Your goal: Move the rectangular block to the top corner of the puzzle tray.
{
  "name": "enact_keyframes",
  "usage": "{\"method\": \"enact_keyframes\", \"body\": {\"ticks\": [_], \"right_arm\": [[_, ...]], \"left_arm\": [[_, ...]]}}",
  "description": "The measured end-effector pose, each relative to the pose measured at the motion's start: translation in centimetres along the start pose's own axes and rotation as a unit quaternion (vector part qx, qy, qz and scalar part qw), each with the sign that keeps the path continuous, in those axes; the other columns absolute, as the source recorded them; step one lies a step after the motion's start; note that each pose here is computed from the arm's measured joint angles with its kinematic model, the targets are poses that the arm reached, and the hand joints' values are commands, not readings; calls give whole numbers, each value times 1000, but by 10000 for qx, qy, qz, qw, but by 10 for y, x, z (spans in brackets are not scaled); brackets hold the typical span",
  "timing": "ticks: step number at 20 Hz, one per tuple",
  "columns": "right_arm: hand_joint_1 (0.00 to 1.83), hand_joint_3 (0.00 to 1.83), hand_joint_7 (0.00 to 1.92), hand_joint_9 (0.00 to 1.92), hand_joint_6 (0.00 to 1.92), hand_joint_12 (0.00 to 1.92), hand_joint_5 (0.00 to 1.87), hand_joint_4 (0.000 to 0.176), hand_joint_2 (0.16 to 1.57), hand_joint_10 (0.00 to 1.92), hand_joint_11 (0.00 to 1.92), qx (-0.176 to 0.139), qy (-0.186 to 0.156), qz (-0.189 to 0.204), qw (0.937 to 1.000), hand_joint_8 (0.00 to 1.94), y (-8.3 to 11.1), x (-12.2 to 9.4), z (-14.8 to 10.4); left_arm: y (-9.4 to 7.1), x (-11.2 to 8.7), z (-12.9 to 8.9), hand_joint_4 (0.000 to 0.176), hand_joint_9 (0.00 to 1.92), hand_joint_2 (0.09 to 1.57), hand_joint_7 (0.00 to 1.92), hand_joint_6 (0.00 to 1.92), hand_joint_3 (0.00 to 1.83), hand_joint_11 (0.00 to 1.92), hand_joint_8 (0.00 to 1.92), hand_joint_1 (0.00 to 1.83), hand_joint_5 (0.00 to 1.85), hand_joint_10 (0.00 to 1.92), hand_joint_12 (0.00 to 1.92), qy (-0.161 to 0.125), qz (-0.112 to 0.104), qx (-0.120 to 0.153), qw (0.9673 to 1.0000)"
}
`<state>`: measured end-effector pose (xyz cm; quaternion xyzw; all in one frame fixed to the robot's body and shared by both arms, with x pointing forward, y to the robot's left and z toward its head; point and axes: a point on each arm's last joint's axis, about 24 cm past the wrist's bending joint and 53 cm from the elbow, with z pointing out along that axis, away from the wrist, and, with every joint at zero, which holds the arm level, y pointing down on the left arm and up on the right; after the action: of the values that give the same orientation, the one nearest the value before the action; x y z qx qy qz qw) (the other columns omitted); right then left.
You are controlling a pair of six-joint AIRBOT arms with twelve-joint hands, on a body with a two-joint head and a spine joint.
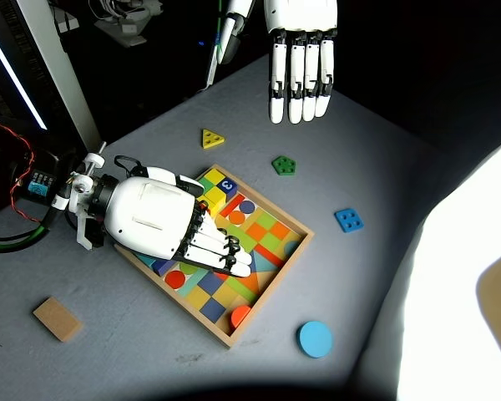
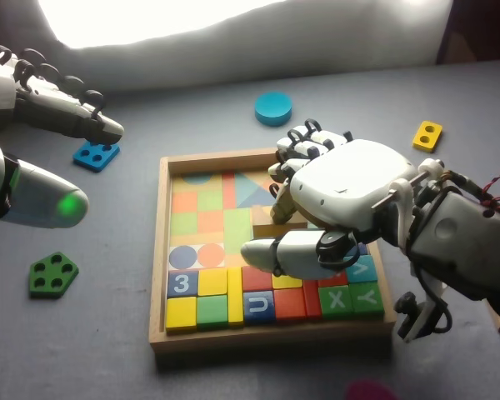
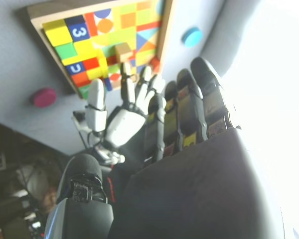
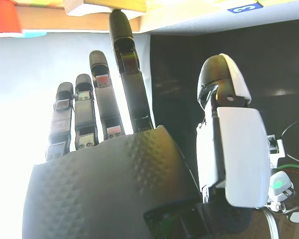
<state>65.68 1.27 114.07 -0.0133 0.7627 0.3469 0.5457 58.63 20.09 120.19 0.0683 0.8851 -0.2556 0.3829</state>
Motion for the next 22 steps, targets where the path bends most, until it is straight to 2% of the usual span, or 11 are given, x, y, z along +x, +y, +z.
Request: {"method": "enact_keyframes", "body": {"ticks": [3, 12, 19, 22], "right_arm": [[0, 3, 340, 58, 6, 5, 845, 0, 1171, 2, 4, 75, -44, -36, 10000, 6, -9, -5, -2], [0, 3, 325, 58, 8, 0, 855, 0, 1174, 1, 0, 313, -183, -38, 9993, 3, -37, -22, 0], [0, 6, 337, 74, 8, 0, 863, 0, 1185, 15, 0, 427, -289, -115, 9986, 7, -51, -32, 4], [0, 1, 342, 74, 10, 0, 870, 0, 1176, 13, 0, 463, -319, -125, 9983, 8, -54, -34, 5]], "left_arm": [[0, 0, 0, 45, 178, 1197, 168, 0, 0, 0, 1, 0, 158, 2, 572, 0, 0, 0, 10000], [0, 0, 0, 46, 172, 1194, 161, 1, 0, 0, 3, 0, 170, 3, 543, 0, 0, 0, 10000], [0, 0, 0, 51, 172, 1195, 167, 0, 0, 0, 0, 0, 167, 1, 561, 5, -1, -2, 10000], [0, 0, 0, 46, 178, 1195, 165, 0, 0, 0, 1, 0, 165, 4, 554, 5, -1, -2, 10000]]}}
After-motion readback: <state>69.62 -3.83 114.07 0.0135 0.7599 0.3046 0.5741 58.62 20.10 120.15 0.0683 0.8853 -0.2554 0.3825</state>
